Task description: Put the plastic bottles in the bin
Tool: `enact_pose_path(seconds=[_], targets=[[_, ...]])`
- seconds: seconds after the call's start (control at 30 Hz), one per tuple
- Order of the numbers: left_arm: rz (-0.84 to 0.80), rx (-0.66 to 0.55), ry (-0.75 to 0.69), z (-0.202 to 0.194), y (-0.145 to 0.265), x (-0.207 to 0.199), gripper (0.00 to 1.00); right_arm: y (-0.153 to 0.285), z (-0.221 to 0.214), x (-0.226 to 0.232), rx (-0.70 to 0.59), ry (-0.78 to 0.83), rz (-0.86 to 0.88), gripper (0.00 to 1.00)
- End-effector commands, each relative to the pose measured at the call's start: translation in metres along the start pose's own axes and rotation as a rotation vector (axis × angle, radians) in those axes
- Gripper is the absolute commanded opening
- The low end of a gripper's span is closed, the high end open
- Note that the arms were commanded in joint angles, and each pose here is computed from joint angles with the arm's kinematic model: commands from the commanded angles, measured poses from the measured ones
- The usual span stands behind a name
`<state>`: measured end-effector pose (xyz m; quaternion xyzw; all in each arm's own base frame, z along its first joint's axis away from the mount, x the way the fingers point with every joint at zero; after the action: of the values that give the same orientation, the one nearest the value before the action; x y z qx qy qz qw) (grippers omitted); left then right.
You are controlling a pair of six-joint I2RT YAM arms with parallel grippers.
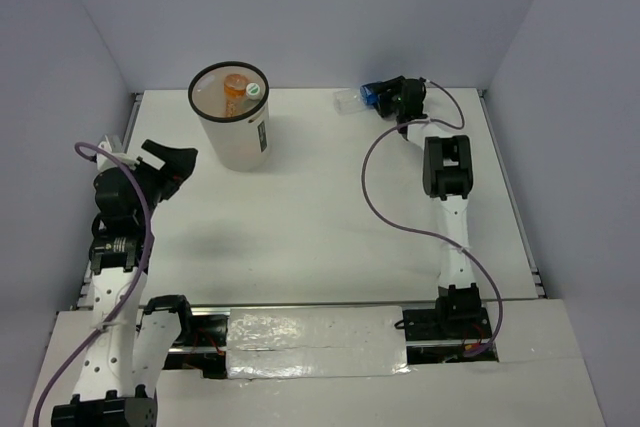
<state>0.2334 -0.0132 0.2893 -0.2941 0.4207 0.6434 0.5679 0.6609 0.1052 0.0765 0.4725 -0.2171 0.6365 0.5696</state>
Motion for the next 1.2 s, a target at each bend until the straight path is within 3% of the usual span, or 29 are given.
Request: enact_pose_path(seconds=[0.0,0.17,0.3,0.43,0.53,0.67,0.83,0.97,1.17], targets=[[-0.127,-0.01,-0.015,0.003,0.001,-0.016,0.99,0.047,0.041,0.072,-0.002,0.206,0.241,0.28],[-0.174,0.011,-0.048,-0.003,0.002,-0.015,0.99,0.129,0.056,0.161,-0.042,0.527,0.501,0.22],[-0.196,0.029,-0.082,-0.005,0.005,-0.016,0.99,0.193,0.038,0.237,0.006,0.805,0.79,0.18],[-0.217,0.049,-0.122,-0.008,0.013,-0.018,0.99,0.247,0.005,0.323,-0.011,0.961,1.022,0.12],[-0.221,0.057,-0.154,-0.008,0.021,-0.019,0.99,0.263,-0.015,0.364,-0.049,1.017,1.091,0.12],[-0.212,0.05,-0.175,-0.009,0.032,-0.018,0.99,0.265,-0.072,0.414,-0.044,1.047,1.176,0.12],[-0.207,0.025,-0.176,-0.011,0.046,-0.014,0.99,0.239,-0.111,0.448,-0.126,1.045,1.157,0.13],[-0.183,0.021,-0.165,-0.014,0.053,-0.007,1.0,0.226,-0.133,0.457,-0.231,1.065,1.118,0.15],[-0.164,0.008,-0.169,-0.015,0.06,-0.002,0.99,0.203,-0.172,0.444,-0.234,1.054,1.066,0.2]])
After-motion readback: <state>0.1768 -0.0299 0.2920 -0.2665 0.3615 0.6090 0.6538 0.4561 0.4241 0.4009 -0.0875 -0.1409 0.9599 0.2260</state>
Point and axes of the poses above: each gripper's point midway between its finger pads, its own y axis back along the fingers, its own x axis along the line the jaws close on, z = x × y, the point moved 6 cm from there along y, back along the fingers, and after that the axes turned 14 degrees about y, right-handed, at the moved point
